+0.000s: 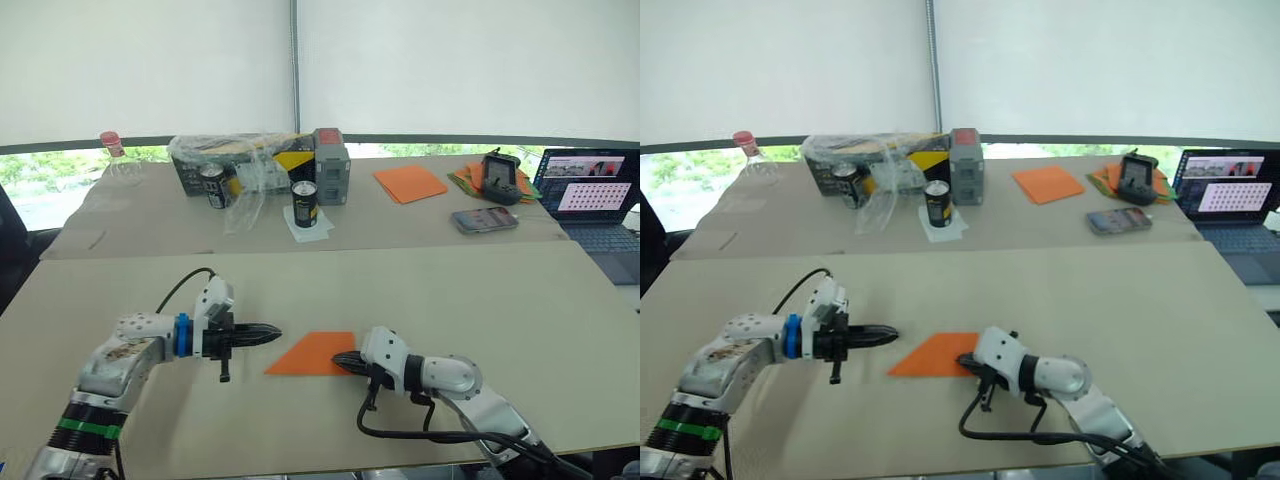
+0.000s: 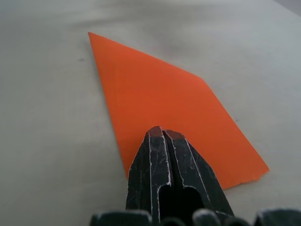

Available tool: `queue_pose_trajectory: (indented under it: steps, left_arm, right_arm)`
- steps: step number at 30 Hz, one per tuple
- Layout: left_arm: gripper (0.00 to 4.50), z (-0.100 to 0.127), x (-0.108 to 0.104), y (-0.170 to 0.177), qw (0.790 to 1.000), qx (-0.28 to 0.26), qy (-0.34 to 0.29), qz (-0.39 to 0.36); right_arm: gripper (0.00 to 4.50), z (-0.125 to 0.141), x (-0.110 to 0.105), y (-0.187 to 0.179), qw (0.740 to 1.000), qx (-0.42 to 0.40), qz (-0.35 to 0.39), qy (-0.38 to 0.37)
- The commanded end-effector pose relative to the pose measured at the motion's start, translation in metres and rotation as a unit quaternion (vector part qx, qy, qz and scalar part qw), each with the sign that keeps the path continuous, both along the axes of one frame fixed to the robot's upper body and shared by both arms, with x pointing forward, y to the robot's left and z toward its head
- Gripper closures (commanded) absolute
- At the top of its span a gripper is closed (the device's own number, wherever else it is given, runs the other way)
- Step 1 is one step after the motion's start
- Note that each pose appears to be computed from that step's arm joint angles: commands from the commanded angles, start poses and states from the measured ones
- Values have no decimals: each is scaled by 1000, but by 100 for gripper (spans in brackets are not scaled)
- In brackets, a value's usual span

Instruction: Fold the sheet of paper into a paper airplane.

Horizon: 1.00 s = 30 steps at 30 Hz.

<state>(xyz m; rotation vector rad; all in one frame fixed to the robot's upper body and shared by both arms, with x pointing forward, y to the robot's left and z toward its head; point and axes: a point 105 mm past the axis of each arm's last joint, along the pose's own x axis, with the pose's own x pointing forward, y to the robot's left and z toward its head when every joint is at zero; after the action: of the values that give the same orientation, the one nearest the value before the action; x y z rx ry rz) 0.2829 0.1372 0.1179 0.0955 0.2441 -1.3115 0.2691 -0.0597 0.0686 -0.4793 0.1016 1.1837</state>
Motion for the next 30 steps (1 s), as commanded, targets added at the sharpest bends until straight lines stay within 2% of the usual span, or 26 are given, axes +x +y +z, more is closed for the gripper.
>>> queue_pose_trajectory:
  steps: [1, 4, 11, 18, 26, 30]
  left_arm:
    - [450, -2, -5, -5, 1000, 18, -16, -17]
    - [450, -9, -8, -7, 999, 25, -14, -23]
    - [450, -41, -4, -22, 999, 46, 2, 4]
    - [450, -71, -14, -22, 996, 83, 27, 4]
    - [450, -75, -15, -22, 996, 86, 37, 5]
    - [450, -77, -17, -26, 996, 80, 38, 4]
  right_arm:
    - [448, -12, -1, -5, 999, -27, 6, 23]
    - [448, -15, -2, -6, 999, -33, 7, 29]
    - [448, -18, -6, -6, 999, -34, 3, 40]
    - [448, -16, -5, -10, 998, -36, -14, 44]
    - [448, 30, 10, -29, 992, 63, -82, 77]
    - [333, 40, 15, -39, 982, 85, -102, 134]
